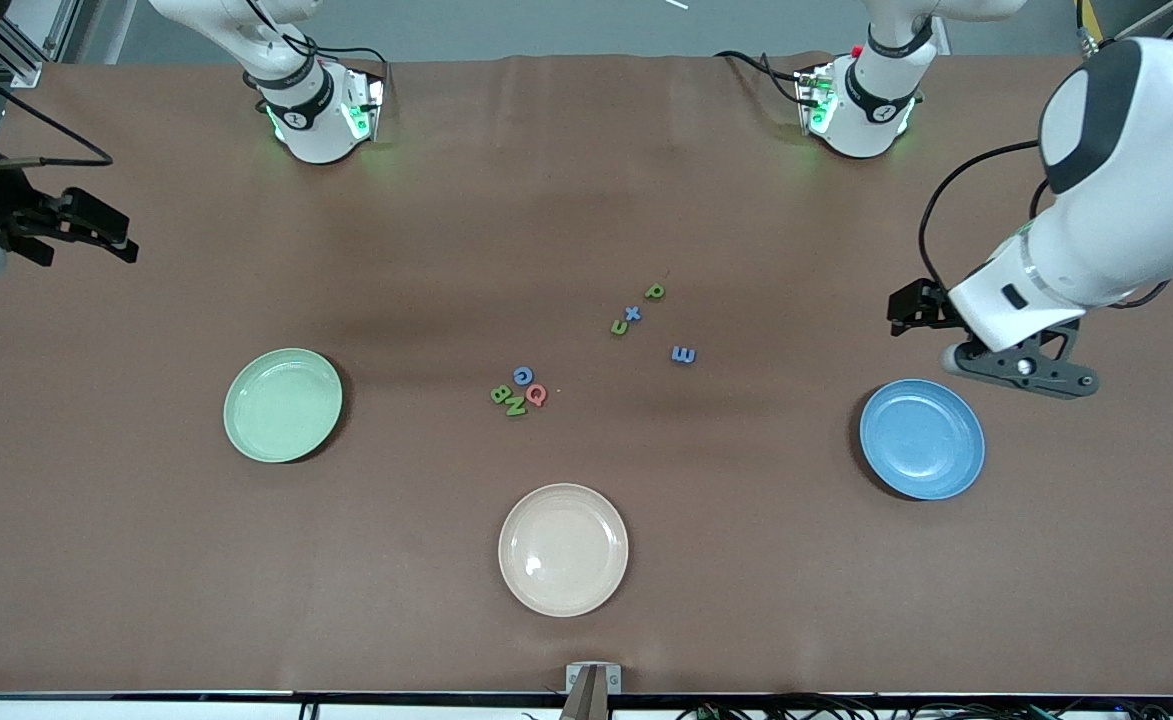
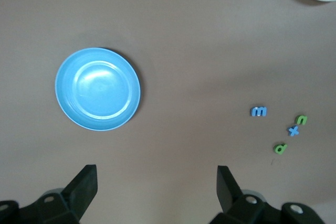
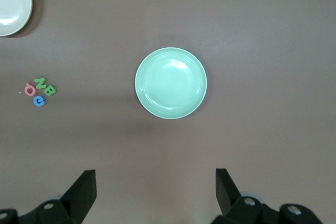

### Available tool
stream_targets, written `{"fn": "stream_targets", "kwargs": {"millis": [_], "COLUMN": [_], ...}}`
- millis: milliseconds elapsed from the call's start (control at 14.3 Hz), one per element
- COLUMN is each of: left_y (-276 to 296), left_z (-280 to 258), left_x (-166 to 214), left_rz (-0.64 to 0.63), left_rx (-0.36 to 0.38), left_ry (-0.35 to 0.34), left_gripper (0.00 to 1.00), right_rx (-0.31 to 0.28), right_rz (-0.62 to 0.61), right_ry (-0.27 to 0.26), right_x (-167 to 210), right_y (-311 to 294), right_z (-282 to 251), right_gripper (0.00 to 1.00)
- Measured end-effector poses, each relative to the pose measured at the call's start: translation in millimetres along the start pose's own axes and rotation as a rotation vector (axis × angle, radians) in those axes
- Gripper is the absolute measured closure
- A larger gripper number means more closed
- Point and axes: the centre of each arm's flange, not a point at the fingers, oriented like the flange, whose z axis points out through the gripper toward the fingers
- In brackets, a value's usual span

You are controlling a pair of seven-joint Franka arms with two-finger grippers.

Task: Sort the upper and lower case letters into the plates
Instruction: 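Move both grippers toward the foam letters in the middle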

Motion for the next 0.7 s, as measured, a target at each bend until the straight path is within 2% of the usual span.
{"fn": "stream_targets", "kwargs": {"millis": [279, 418, 488, 697], "left_y": [-3.0, 7.1, 19.2, 83.3], "left_z": [16.2, 23.8, 31.3, 70.0], "left_x": [5.1, 6.4, 6.9, 11.9], "left_rz": [0.037, 0.038, 0.016, -0.046], "left_rx": [-0.005, -0.019, -0.021, -0.007], "left_ry": [-0.029, -0.042, -0.054, -0.051], "left_gripper": [0.00, 0.02, 0.07, 0.07], "right_rx": [-0.001, -0.001, 0.000, 0.018], "right_rz": [0.015, 0.034, 0.038, 0.085], "right_ry": [-0.043, -0.073, -0.084, -0.049], "right_x": [39.6, 61.6, 69.1, 84.6], "right_y": [8.8, 21.1, 23.4, 7.8], "right_z": [57.2, 92.1, 102.8, 116.2], "right_gripper": [0.00, 0.00, 0.00, 0.00]}}
